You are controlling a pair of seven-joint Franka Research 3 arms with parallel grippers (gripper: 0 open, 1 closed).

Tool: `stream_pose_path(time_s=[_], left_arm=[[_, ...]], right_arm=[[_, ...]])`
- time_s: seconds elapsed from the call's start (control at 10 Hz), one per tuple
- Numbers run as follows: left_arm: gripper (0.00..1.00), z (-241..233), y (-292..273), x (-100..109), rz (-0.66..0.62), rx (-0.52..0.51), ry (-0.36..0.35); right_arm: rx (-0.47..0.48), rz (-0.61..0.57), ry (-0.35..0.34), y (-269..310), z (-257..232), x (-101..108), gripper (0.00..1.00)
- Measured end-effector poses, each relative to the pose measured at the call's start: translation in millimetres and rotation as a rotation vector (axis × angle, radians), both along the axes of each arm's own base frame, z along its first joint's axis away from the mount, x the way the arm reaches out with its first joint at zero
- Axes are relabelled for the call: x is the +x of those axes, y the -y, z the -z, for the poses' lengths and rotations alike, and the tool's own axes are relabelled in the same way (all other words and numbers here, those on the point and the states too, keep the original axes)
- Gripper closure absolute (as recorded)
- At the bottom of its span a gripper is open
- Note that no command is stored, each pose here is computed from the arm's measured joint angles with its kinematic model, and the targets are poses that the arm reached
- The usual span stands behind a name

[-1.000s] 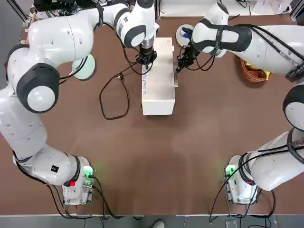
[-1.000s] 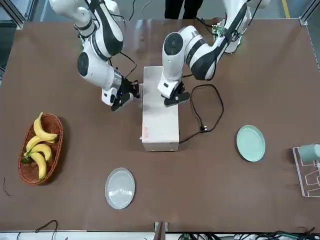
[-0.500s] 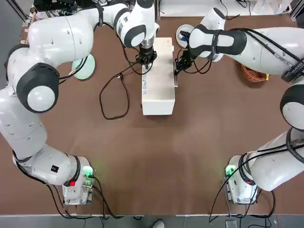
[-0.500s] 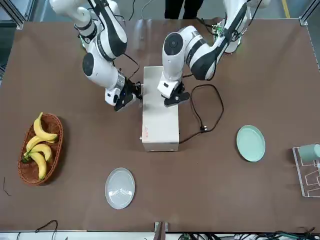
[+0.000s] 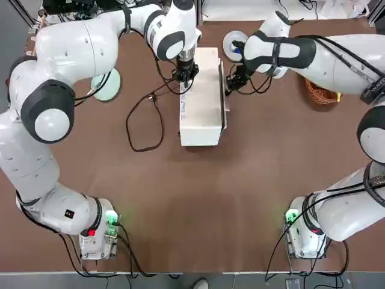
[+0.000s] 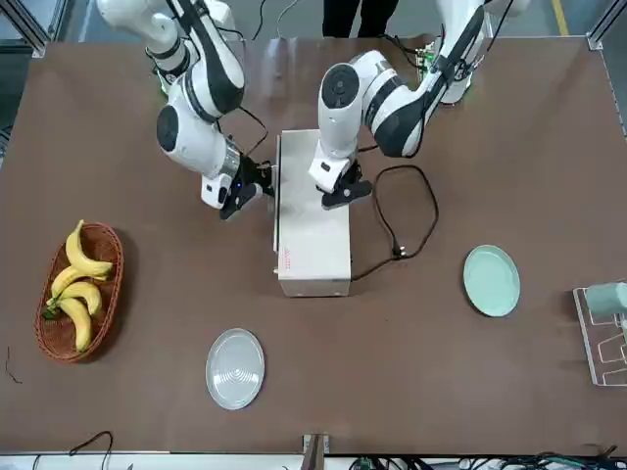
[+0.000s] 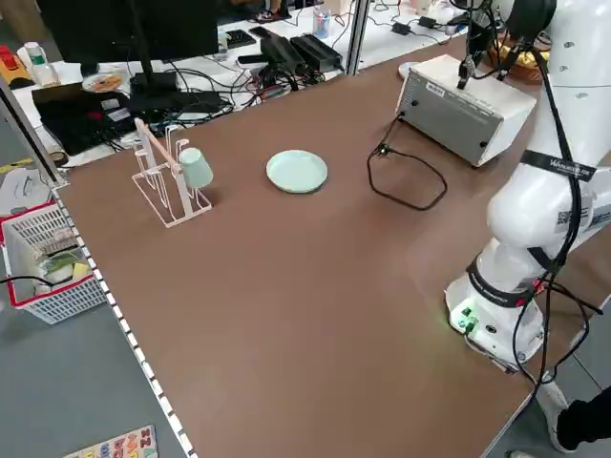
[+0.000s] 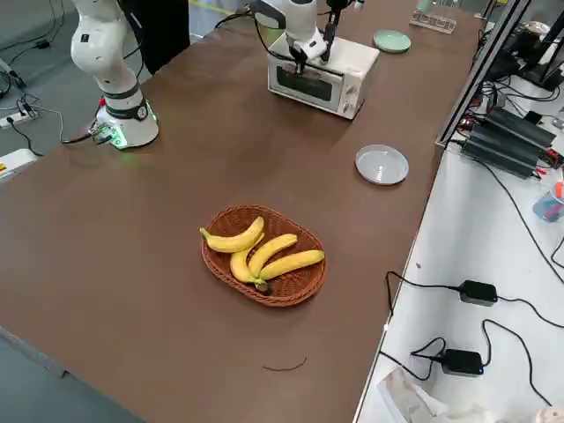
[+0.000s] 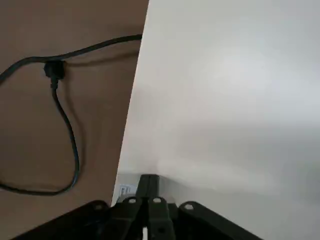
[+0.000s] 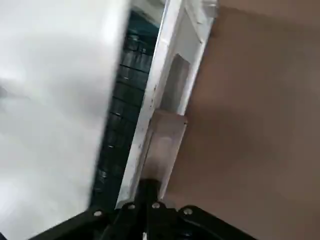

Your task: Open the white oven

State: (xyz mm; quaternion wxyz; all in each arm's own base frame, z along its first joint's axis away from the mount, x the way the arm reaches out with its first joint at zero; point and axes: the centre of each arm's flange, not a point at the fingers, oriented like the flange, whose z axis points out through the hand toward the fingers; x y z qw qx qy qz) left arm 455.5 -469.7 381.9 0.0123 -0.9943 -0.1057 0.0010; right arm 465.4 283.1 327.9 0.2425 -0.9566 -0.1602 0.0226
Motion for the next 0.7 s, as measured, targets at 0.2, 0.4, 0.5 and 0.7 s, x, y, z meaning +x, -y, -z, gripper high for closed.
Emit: stream_pose_path(time_s=[0.2, 0.4, 0.5, 0.7], left_arm=[[0.99, -0.1, -1.2, 1.8, -0.003, -0.003, 0.002], [0.99, -0.2, -1.8, 2.7, -0.005, -0.004, 0.003], [0.99, -0.2, -1.9, 2.8, -0.005, -0.004, 0.003], [0.99, -0.2, -2.1, 3.0, -0.006, -0.004, 0.003]], right_arm=[[-0.035, 0.009, -0.012, 40.3, 25.6, 2.3, 0.99], [-0.073, 0.020, -0.012, 56.2, 46.3, 6.3, 0.99], [-0.084, 0.028, -0.004, 60.2, 52.2, 9.6, 0.99], [-0.137, 0.009, 0.010, 77.8, 62.9, 17.7, 0.98]])
